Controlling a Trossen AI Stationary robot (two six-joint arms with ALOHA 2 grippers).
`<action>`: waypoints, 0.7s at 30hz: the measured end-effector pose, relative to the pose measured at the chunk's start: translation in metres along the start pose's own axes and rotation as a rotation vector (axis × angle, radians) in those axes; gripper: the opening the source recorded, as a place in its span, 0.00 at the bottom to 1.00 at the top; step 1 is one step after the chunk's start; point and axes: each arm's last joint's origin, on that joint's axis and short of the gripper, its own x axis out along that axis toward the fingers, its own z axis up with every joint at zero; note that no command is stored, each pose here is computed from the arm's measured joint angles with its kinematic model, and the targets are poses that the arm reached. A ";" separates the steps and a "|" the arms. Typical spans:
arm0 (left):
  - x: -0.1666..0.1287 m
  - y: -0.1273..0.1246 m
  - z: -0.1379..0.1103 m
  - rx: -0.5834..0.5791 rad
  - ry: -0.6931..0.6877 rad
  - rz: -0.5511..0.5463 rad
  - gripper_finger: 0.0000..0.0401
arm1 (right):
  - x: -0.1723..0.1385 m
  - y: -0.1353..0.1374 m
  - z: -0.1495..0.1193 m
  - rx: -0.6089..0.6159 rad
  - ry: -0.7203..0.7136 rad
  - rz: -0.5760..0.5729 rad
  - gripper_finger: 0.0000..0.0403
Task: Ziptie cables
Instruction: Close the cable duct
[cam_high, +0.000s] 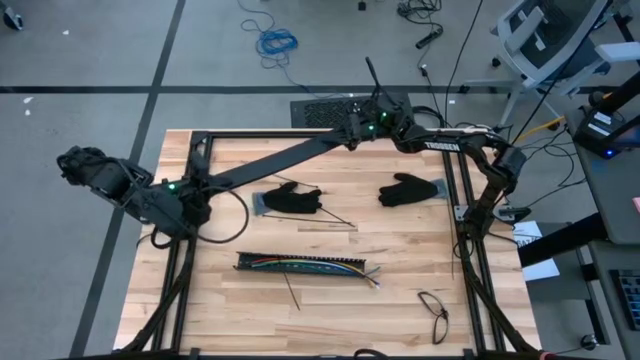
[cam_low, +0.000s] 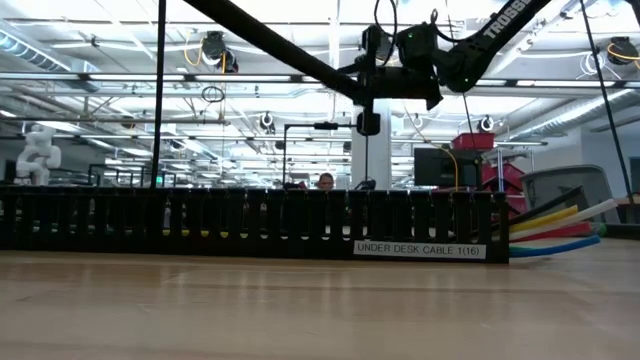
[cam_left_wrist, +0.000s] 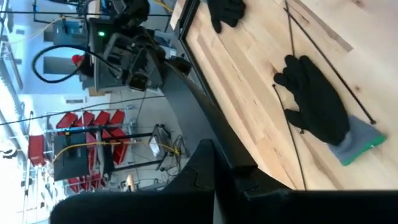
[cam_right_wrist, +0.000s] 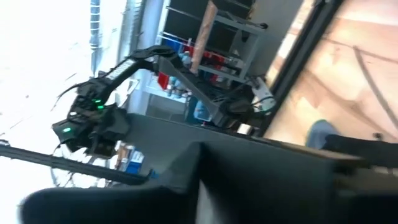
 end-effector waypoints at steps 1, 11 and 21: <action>0.000 0.000 0.000 0.002 0.000 -0.003 0.01 | 0.000 0.001 0.000 0.000 0.004 0.007 0.15; -0.001 -0.001 -0.003 0.009 0.003 -0.014 0.08 | 0.001 0.007 0.000 -0.033 -0.011 0.036 0.01; -0.002 0.000 -0.004 -0.163 0.005 0.001 0.18 | 0.002 0.009 0.000 -0.050 -0.009 0.059 0.00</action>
